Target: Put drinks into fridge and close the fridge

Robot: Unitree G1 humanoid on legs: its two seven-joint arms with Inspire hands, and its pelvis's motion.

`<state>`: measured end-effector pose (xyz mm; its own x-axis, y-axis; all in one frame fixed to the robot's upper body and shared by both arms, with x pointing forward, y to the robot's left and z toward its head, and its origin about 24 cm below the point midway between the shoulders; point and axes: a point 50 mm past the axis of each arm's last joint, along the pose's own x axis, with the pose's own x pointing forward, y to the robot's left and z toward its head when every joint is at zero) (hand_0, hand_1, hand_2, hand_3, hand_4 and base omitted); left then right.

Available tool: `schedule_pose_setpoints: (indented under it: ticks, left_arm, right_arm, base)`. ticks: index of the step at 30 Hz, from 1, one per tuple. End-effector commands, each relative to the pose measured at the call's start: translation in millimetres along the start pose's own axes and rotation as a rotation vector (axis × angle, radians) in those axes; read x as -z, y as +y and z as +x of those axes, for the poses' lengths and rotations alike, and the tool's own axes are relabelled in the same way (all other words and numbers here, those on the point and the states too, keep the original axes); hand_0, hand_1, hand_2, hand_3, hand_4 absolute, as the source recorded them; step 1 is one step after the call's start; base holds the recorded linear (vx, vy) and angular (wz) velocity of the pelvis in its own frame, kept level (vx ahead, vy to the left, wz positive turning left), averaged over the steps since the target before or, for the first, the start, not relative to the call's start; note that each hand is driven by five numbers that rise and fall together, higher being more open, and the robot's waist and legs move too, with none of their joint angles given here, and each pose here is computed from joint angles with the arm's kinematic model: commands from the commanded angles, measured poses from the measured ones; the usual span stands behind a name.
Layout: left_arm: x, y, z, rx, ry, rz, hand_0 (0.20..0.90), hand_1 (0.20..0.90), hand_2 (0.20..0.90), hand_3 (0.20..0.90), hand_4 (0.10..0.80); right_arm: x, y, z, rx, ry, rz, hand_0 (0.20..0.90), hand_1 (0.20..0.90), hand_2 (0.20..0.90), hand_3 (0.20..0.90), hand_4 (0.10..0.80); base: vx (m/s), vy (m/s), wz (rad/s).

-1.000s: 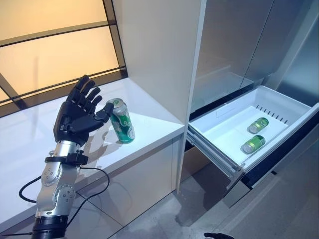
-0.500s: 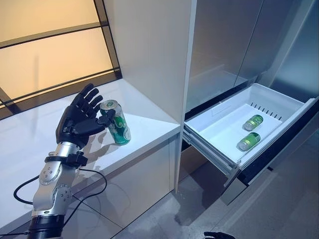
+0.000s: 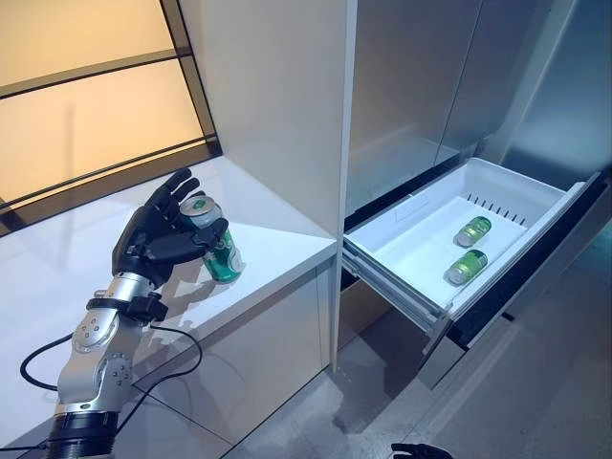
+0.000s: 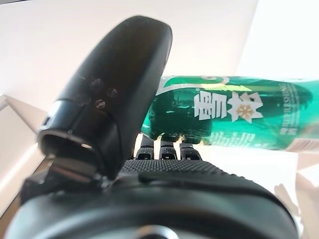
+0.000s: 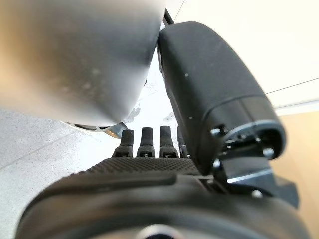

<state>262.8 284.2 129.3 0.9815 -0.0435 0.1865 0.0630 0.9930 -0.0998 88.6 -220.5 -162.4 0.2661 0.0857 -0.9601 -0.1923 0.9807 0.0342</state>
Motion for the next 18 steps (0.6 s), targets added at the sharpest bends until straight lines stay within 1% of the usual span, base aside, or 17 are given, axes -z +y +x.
schedule_pose_setpoints:
  ticks: [1, 8, 18]
  left_arm:
    - [-60.2, 2.4, 25.6, 0.023, -0.228, 0.127, 0.900, 0.900, 0.900, 0.900, 0.800]
    - [-61.6, 6.5, 28.9, -0.022, -0.219, 0.170, 0.900, 0.900, 0.900, 0.900, 0.800]
    - [-58.1, 9.5, 32.2, -0.048, -0.202, 0.159, 0.900, 0.900, 0.900, 0.900, 0.800]
  right_arm:
    - [5.9, 4.6, 0.6, -0.045, 0.038, -0.044, 0.900, 0.900, 0.900, 0.900, 0.800]
    - [7.6, 4.8, 0.3, -0.044, 0.042, -0.040, 0.900, 0.900, 0.900, 0.900, 0.800]
    - [8.7, 5.9, 0.6, -0.043, 0.045, -0.033, 0.900, 0.900, 0.900, 0.900, 0.800]
  base:
    - [0.000, 0.000, 0.00]
    - [0.000, 0.000, 0.00]
    - [0.014, 0.000, -0.08]
